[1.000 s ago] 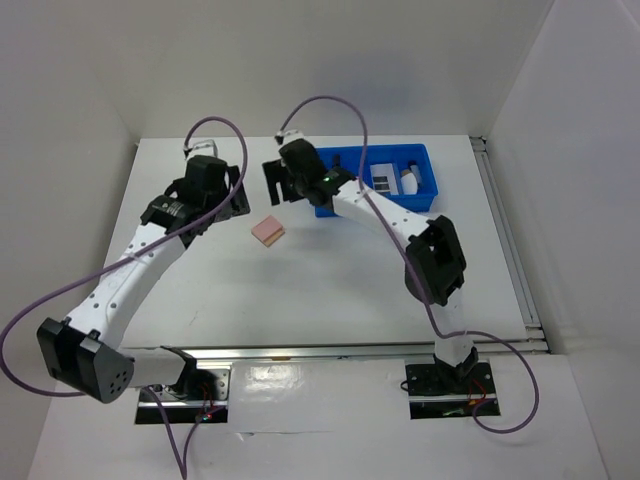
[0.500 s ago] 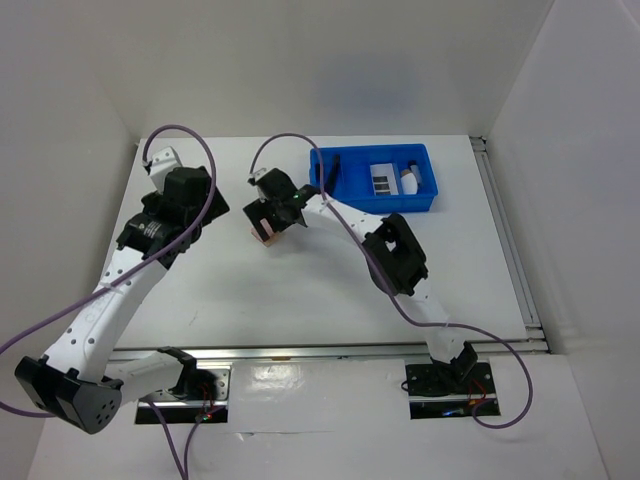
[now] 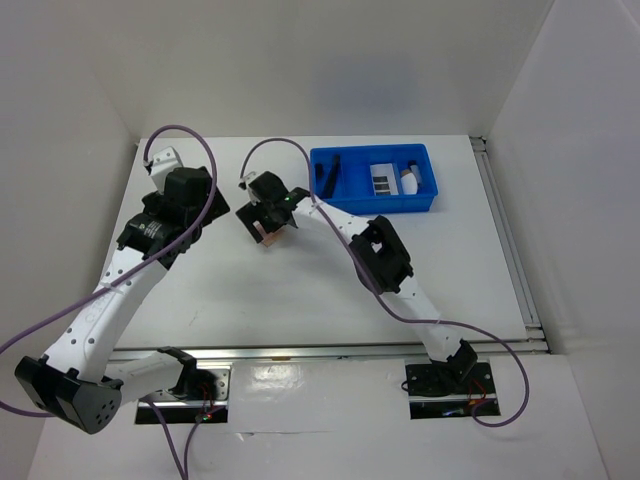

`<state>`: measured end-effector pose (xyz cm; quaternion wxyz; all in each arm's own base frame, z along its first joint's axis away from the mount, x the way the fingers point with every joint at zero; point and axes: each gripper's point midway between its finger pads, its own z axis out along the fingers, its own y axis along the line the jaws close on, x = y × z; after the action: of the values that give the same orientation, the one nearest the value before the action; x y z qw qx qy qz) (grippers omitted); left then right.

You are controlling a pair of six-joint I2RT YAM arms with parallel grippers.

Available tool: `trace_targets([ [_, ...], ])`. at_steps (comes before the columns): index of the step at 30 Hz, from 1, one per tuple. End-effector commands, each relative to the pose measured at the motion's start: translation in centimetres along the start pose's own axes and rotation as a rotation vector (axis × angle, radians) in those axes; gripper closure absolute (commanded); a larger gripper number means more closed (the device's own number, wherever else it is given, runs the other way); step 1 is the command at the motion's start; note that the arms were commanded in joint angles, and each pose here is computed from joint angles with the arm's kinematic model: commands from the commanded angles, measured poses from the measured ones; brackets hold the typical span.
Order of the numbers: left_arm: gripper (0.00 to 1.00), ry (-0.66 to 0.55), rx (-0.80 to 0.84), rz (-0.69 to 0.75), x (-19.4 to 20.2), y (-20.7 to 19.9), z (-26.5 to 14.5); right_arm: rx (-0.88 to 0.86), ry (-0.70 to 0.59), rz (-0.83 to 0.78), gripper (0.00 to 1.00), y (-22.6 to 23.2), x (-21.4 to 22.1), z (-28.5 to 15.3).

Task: Organize the makeup

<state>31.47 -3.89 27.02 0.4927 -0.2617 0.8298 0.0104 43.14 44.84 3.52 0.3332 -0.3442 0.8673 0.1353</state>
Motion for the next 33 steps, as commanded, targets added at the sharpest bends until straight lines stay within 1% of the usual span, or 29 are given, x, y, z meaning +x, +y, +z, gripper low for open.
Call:
trace_targets([
  [1, 0.06, -0.036, 0.017, -0.003, -1.1, -0.2, -0.2, -0.004, -0.033, -0.016, 0.01, 0.1, -1.4, -0.1],
  [5, 0.06, -0.036, 0.017, -0.003, -1.1, -0.2, -0.2, 0.006, -0.014, -0.016, 0.01, -0.1, -0.5, 0.4],
  [7, 0.06, -0.036, 0.017, -0.003, -1.1, -0.2, -0.2, 0.014, -0.04, -0.015, 0.02, -0.3, -1.2, -0.2],
  [8, 0.06, -0.03, 0.024, -0.002, -1.0, -0.3, -0.3, 0.013, -0.049, -0.004, 0.05, -0.2, -1.4, -0.5],
  [9, 0.06, -0.03, 0.024, -0.002, -1.0, -0.3, -0.3, 0.012, -0.069, -0.003, 0.13, -0.2, -2.1, -1.0],
  [10, 0.06, -0.03, 0.024, -0.002, -1.0, -0.3, -0.3, 0.013, -0.056, -0.004, 0.19, -0.2, -1.5, -0.8],
  [12, 0.06, -0.024, 0.019, 0.012, -0.6, -0.1, -0.1, 0.017, -0.085, 0.001, 0.29, 0.2, -2.6, -1.9],
  [13, 0.06, -0.024, 0.019, 0.012, -0.6, -0.1, -0.1, 0.031, -0.086, 0.001, 0.31, 0.0, -2.7, -1.9],
  [15, 0.06, -0.03, 0.024, 0.007, -0.8, -0.3, -0.1, 0.04, -0.097, 0.002, 0.31, -0.2, -3.1, -2.3],
  [18, 0.06, -0.03, 0.024, 0.007, -0.8, -0.3, -0.1, 0.04, -0.138, -0.001, 0.31, 0.2, -4.9, -4.2],
  [21, 0.06, -0.03, 0.024, 0.007, -0.8, -0.3, -0.1, 0.048, -0.15, 0.009, 0.31, 0.1, -5.3, -5.1],
  [24, 0.06, -0.03, 0.024, 0.007, -0.8, -0.3, -0.1, 0.045, -0.188, 0.021, 0.3, 0.1, -6.7, -7.0],
  [28, 0.06, -0.037, 0.028, 0.011, -1.0, -0.4, -0.1, 0.063, -0.194, 0.034, 0.3, -0.2, -7.1, -8.1],
  [30, 0.06, -0.037, 0.028, 0.011, -1.0, -0.4, -0.1, 0.063, -0.184, 0.044, 0.3, -0.2, -6.7, -8.4],
  [31, 0.06, -0.037, 0.028, 0.011, -1.0, -0.4, -0.1, 0.09, -0.219, 0.055, 0.3, -1.1, -7.6, -9.5],
  [32, 0.06, -0.043, 0.033, 0.006, -1.3, -0.5, -0.2, 0.089, -0.234, 0.057, 0.3, -1.2, -8.0, -10.1],
  [33, 0.06, -0.053, 0.03, 0.002, -1.7, -0.3, -0.7, 0.118, -0.241, 0.074, 0.3, -2.8, -8.2, -10.6],
])
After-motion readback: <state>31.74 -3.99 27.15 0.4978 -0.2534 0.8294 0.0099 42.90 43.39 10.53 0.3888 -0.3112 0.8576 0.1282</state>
